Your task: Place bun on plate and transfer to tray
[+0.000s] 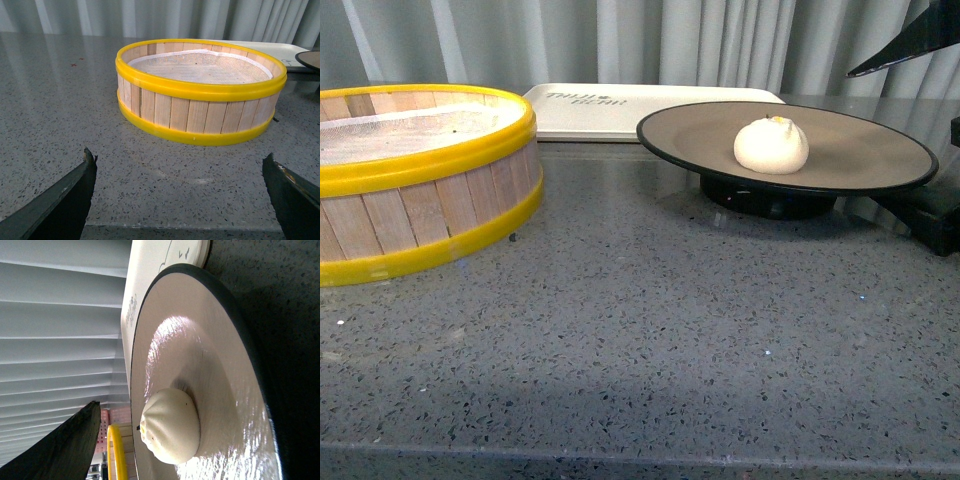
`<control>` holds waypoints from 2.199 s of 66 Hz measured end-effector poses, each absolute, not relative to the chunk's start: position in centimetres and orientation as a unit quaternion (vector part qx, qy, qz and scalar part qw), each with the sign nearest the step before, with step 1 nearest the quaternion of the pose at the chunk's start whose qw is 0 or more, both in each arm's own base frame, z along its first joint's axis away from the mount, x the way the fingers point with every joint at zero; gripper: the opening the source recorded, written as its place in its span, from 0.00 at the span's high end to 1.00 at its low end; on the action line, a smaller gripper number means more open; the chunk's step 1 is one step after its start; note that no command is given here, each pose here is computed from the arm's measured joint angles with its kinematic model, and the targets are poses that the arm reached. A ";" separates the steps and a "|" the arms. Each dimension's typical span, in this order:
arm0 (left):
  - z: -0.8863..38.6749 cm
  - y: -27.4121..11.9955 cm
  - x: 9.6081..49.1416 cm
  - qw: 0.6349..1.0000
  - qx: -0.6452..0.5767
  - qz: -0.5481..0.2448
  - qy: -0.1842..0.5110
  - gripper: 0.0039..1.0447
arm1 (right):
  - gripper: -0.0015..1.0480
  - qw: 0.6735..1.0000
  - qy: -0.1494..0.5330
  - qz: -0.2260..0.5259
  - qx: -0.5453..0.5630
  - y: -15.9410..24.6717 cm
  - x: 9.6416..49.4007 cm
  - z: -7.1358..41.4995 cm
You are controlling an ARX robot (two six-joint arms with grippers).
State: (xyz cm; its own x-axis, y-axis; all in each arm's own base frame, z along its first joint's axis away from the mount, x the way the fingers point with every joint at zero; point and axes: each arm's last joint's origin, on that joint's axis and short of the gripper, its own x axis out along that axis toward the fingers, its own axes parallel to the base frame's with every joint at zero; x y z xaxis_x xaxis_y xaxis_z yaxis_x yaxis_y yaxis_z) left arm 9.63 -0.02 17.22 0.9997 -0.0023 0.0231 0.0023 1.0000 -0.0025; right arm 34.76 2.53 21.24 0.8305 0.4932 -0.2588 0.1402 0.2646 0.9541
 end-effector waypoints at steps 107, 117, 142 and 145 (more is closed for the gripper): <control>17.2 0.0 9.6 1.000 -0.001 -0.001 -0.012 0.06 | 0.97 0.787 0.246 0.081 0.560 -2.8 45.8 26.1; 17.2 0.0 9.6 1.000 -0.001 -0.001 -0.012 0.06 | 0.97 0.792 0.259 0.116 0.540 0.2 46.3 26.8; 17.2 0.0 9.6 1.000 -0.001 -0.001 -0.012 0.06 | 0.97 0.793 0.267 0.095 0.539 0.4 48.7 24.8; 17.2 0.0 9.6 1.000 -0.001 -0.001 -0.012 0.06 | 0.97 0.793 0.267 0.093 0.540 0.3 48.8 24.7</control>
